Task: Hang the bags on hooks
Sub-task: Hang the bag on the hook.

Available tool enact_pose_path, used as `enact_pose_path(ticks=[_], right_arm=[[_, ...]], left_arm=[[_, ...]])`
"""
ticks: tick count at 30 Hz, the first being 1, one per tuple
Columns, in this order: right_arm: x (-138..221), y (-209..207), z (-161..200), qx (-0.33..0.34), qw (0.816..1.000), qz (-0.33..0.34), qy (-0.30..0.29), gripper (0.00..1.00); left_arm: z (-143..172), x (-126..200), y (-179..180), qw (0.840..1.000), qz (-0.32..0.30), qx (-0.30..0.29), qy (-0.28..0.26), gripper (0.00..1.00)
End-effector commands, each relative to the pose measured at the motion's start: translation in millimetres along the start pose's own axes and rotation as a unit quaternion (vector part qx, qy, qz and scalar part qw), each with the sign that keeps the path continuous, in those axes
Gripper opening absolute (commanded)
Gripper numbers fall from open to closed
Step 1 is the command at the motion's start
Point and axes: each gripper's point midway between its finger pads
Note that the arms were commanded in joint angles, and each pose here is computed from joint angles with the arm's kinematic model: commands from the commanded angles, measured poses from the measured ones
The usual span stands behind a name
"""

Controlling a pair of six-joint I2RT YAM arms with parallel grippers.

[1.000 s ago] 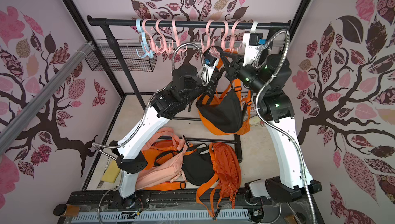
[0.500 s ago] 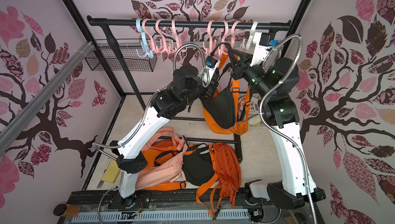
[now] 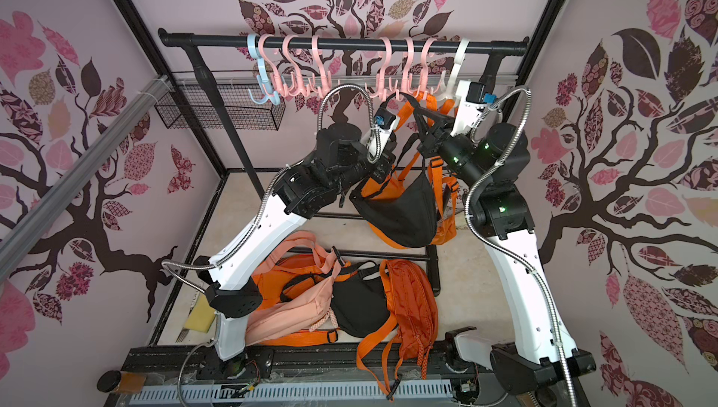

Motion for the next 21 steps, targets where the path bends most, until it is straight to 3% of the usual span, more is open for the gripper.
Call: enact_pose_path(ticks=[1,8,21], right_arm=[[18,25,-39,0.024,0.998,-0.027,-0.057,0.00],[28,21,-48,0.022,0.997,-0.002,-0.078,0.00],[34,-2,-12,-0.021,0.997,0.026,-0.065,0.00]], left_arm=[[-26,19,14,0.999,-0.021,0.006,-0.038,0.00],[-37,29,11,0.998,-0.005,0.023,-0.053,0.00],[2,14,-9,1.000,0.013,0.021,-0.009,0.00]])
Point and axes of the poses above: each gripper's point midway between its finger pads, its own x axis back along the fingers, its own y axis along the line the jaws close on, z = x × y
